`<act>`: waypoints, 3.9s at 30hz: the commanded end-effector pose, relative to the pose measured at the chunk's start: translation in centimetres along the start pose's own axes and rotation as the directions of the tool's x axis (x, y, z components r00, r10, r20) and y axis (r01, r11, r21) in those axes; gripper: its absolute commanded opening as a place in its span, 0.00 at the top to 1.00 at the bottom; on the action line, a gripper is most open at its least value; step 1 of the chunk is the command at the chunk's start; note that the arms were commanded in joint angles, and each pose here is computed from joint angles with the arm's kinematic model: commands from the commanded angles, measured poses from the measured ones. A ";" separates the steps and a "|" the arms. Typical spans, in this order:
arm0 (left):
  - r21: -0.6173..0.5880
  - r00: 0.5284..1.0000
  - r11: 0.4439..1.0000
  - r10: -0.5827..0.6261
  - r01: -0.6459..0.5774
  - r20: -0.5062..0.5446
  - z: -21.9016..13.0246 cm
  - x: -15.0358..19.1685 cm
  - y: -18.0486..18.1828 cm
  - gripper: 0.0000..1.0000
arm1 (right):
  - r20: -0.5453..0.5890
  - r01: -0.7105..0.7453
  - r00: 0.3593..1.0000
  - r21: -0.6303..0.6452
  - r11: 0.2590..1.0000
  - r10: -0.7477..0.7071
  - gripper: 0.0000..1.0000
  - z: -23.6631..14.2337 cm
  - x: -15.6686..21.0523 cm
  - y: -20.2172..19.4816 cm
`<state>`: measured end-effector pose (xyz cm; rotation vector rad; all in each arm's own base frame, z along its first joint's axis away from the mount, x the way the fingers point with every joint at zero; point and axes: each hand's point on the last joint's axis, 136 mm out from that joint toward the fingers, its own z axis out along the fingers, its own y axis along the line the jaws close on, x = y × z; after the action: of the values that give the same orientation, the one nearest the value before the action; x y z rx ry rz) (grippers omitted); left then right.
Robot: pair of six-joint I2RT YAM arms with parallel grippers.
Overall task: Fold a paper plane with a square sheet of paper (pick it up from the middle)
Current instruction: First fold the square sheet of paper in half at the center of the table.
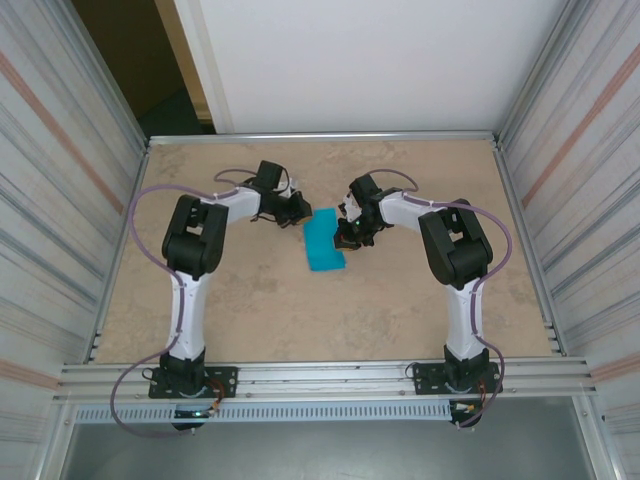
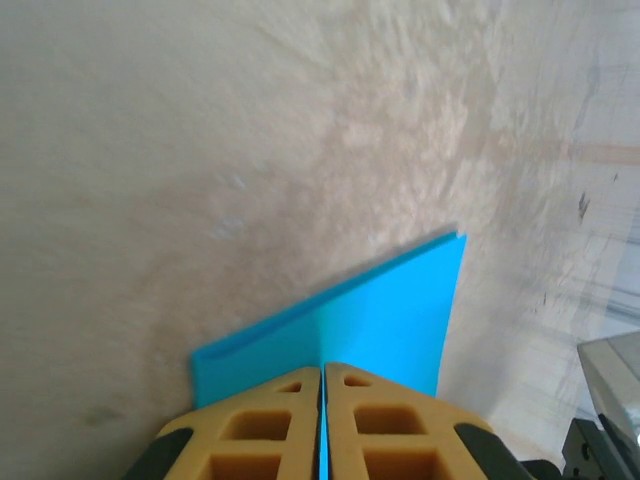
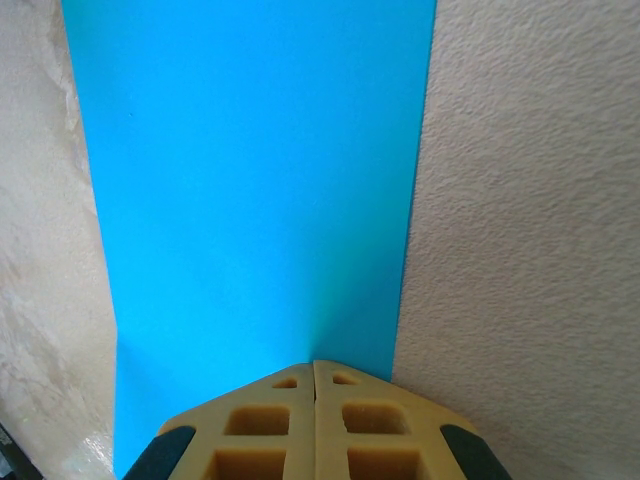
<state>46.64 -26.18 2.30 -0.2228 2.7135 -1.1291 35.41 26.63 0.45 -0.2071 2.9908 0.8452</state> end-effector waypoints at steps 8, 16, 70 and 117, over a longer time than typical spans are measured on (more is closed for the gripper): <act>-0.089 0.996 0.994 -0.060 0.066 0.059 -2.5 -4.5 4.6 0.89 | -0.165 -0.091 0.970 0.426 0.900 0.176 0.98 2.7 6.7 -12.3; -0.017 0.988 0.998 0.061 -0.059 0.143 -6.7 -2.1 -2.8 0.88 | -0.156 -0.099 0.973 0.394 0.914 0.173 0.97 2.9 6.4 -11.2; -0.040 0.982 0.987 0.147 -0.153 -0.116 -2.7 16.3 -2.9 0.93 | -0.166 -0.089 0.970 0.436 0.896 0.177 0.97 3.2 6.7 -12.3; 0.101 0.993 0.990 0.089 -0.097 0.081 -2.8 10.3 -4.5 0.71 | 0.284 -0.344 0.878 -0.188 0.920 0.386 0.51 -8.6 2.1 -1.5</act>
<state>35.33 -29.21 5.52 -0.1361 2.5775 -1.1812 33.54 20.58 5.66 0.4371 2.7572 0.9144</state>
